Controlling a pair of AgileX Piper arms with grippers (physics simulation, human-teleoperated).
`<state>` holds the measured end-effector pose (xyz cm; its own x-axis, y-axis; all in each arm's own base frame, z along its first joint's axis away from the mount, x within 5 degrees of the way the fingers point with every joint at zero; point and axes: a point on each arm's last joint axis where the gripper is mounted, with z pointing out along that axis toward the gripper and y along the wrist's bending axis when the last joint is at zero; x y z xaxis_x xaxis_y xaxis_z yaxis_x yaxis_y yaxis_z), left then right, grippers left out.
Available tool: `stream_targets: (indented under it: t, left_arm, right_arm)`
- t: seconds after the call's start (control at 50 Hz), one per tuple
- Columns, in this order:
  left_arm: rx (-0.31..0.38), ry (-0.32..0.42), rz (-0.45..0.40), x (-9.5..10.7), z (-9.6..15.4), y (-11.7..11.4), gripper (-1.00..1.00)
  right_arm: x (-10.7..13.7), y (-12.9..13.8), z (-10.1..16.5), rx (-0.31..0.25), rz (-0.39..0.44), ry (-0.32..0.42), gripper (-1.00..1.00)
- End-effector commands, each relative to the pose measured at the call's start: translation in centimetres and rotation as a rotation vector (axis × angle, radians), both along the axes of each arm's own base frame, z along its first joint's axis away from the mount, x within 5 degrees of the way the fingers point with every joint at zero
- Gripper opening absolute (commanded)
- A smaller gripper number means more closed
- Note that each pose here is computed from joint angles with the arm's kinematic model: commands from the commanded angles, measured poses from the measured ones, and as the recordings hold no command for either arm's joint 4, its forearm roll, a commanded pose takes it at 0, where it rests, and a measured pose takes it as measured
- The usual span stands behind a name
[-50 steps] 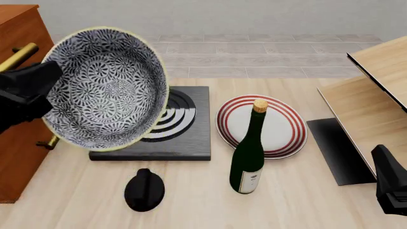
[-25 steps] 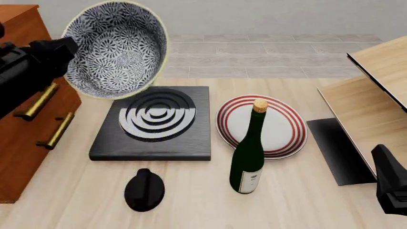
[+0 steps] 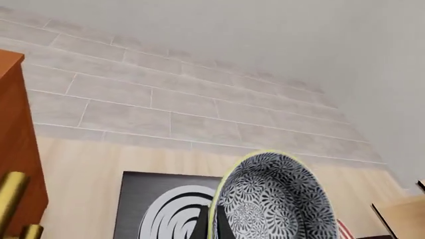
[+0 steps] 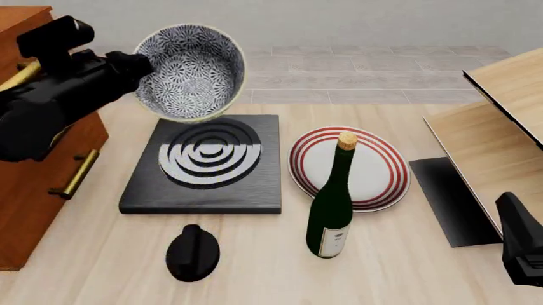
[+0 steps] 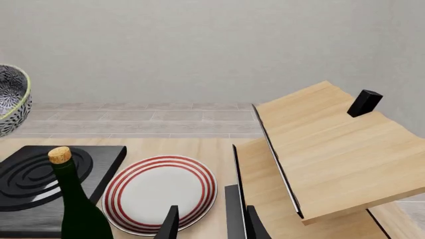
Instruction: Put the bowl on the stove.
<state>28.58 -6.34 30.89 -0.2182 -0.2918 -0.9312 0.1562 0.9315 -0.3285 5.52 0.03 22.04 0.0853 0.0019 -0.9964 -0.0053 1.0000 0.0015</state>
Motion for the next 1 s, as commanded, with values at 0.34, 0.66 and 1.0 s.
stream_targets:
  t: [0.34,0.66,1.0]
  left_arm:
    - [0.083,0.061,-0.015,1.9,-1.4,-0.6,-1.0]
    - [0.042,0.112,-0.025,3.0,-4.4,-1.5,-1.0]
    - [0.009,0.141,-0.014,1.6,-6.3,-1.1,-1.0]
  right_arm:
    - [0.0,0.0,0.0,0.0,0.0,0.0,1.0]
    - [0.0,0.0,0.0,0.0,0.0,0.0,1.0]
    - [0.0,0.0,0.0,0.0,0.0,0.0,1.0]
